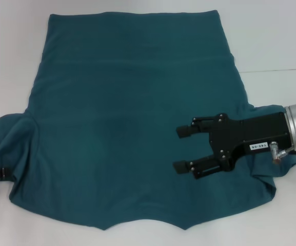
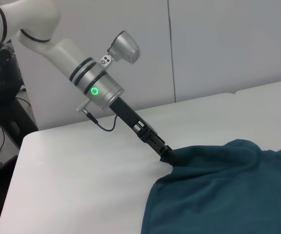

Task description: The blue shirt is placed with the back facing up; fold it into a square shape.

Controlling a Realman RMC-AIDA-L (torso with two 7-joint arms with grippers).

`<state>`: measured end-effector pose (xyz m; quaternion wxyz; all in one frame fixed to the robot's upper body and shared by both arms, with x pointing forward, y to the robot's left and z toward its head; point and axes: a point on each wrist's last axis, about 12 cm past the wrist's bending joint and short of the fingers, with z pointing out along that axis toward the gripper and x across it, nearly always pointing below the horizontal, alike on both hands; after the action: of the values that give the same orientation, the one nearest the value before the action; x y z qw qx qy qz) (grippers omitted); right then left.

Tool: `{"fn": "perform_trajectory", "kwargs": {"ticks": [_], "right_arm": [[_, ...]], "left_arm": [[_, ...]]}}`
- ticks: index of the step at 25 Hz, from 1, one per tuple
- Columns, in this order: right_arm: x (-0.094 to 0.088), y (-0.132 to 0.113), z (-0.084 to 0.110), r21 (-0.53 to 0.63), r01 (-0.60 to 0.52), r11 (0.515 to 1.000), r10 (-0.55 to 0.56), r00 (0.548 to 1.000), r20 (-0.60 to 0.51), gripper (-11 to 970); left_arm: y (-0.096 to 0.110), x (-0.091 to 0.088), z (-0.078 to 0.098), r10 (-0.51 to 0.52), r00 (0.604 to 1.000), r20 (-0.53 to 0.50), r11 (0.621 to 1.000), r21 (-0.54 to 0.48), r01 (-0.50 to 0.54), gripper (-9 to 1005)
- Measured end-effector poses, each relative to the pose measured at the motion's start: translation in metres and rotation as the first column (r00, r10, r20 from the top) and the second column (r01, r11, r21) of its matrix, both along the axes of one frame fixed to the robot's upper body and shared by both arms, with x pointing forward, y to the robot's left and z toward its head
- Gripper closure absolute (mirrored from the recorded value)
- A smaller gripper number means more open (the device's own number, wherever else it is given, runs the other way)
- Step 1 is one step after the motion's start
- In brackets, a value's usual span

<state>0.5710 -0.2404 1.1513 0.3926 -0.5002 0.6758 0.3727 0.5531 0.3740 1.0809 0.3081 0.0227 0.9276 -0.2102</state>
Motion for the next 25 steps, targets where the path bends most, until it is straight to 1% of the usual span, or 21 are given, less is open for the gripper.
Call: {"fn": "perform_trajectory", "kwargs": {"ticks": [5,12,17,22,25], "right_arm": [[0.0003,0.0000,0.0001,-0.001,0.002,1.000,-0.002,1.000,0.002,33],[0.0011,0.0003,0.0011,-0.003,0.002,1.000,-0.002,1.000,0.007,33],[0.0014,0.0005,0.0012,-0.004,0.003,1.000,-0.003,1.000,0.008,33],[0.0016,0.0009,0.0004,-0.003,0.005,1.000,-0.005,1.000,0.008,34],[0.0017,0.0010,0.0007,-0.002,0.006,1.000,-0.006,1.000,0.008,35]], "left_arm": [[-0.0020,0.0021,-0.0027,0.008,1.000,-0.001,1.000,0.010,-0.008,86],[-0.0054,0.0043,-0.0064,0.024,1.000,-0.012,1.000,-0.002,-0.024,120],[-0.0052,0.0045,-0.0069,0.028,1.000,-0.013,1.000,-0.002,-0.028,327],[-0.0046,0.0050,-0.0069,0.033,0.999,-0.009,0.999,0.003,-0.033,570],[-0.0047,0.0050,-0.0069,0.033,0.999,-0.009,0.999,0.003,-0.033,672]]}}
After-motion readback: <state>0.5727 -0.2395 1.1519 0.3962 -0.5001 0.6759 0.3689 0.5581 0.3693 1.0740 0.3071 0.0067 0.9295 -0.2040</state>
